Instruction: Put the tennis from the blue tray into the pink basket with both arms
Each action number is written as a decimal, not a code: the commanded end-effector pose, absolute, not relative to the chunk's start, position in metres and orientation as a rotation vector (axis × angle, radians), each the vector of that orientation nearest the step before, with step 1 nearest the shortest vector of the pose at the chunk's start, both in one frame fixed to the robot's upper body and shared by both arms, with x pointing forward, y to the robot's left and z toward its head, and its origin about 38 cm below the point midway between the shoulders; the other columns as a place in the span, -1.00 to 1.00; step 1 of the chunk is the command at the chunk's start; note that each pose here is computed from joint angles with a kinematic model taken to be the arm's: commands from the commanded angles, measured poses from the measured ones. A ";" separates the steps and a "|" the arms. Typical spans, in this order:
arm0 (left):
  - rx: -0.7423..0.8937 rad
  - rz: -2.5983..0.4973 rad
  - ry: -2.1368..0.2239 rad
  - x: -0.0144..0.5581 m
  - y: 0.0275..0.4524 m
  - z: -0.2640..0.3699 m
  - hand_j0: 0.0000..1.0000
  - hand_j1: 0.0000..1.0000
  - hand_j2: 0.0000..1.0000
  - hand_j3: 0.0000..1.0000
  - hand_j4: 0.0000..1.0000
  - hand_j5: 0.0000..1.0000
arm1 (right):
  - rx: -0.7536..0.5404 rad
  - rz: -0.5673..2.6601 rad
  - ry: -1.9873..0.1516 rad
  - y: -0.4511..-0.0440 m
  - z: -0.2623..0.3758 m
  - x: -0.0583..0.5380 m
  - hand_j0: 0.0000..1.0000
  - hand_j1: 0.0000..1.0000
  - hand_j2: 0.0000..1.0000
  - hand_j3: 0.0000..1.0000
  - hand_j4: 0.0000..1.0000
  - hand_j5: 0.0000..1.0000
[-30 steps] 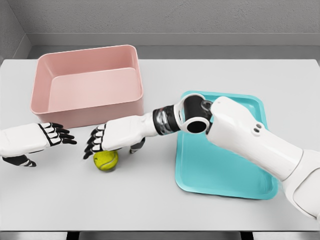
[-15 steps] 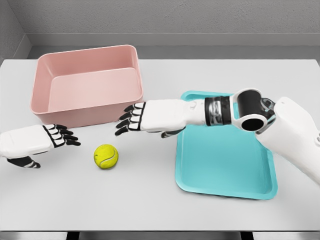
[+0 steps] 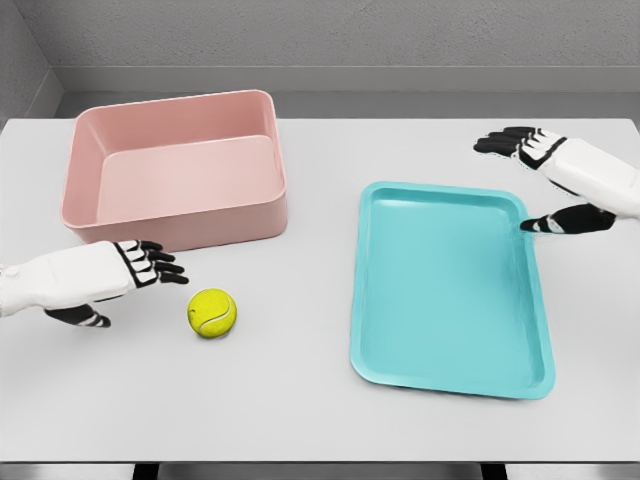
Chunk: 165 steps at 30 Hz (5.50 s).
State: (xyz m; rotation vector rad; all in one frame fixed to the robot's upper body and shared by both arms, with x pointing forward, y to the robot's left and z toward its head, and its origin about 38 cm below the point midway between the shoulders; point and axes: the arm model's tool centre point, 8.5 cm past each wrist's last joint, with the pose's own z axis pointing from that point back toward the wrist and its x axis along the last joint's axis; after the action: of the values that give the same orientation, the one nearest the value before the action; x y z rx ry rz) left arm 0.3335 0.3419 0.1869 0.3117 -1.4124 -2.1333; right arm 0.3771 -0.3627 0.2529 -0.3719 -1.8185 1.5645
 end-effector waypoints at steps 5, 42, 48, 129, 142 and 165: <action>0.291 -2.114 -1.484 0.336 0.325 0.187 1.00 1.00 1.00 1.00 1.00 1.00 | -0.380 1.411 -1.789 -0.392 0.233 0.383 1.00 1.00 1.00 1.00 1.00 1.00; 0.253 -2.188 -1.567 0.334 0.268 0.157 1.00 1.00 1.00 1.00 1.00 1.00 | -0.394 1.257 -1.909 -0.383 0.222 0.345 1.00 1.00 1.00 1.00 1.00 1.00; 0.237 -2.194 -1.563 0.332 0.265 0.152 1.00 1.00 1.00 1.00 1.00 1.00 | -0.392 1.258 -1.909 -0.382 0.222 0.345 1.00 1.00 1.00 1.00 1.00 1.00; 0.393 -2.137 -1.603 0.401 0.281 0.227 -0.03 -0.03 -0.03 -0.03 -0.03 -0.03 | -0.393 1.256 -1.905 -0.384 0.221 0.344 1.00 1.00 1.00 1.00 1.00 1.00; 0.449 -2.060 -1.608 0.434 0.286 0.234 -0.03 -0.03 -0.03 -0.03 -0.03 -0.03 | -0.393 1.256 -1.905 -0.384 0.221 0.344 1.00 1.00 1.00 1.00 1.00 1.00; 0.533 -1.878 -1.593 0.491 0.306 0.246 1.00 1.00 1.00 1.00 1.00 1.00 | -0.393 1.256 -1.905 -0.384 0.221 0.344 1.00 1.00 1.00 1.00 1.00 1.00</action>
State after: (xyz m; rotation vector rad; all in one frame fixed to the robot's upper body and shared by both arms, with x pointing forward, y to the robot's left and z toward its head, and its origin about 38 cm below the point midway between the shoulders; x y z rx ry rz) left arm 0.4903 0.3055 0.2445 0.5343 -1.5855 -1.8917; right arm 0.3437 -0.3837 0.2206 -0.3975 -1.9003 1.2633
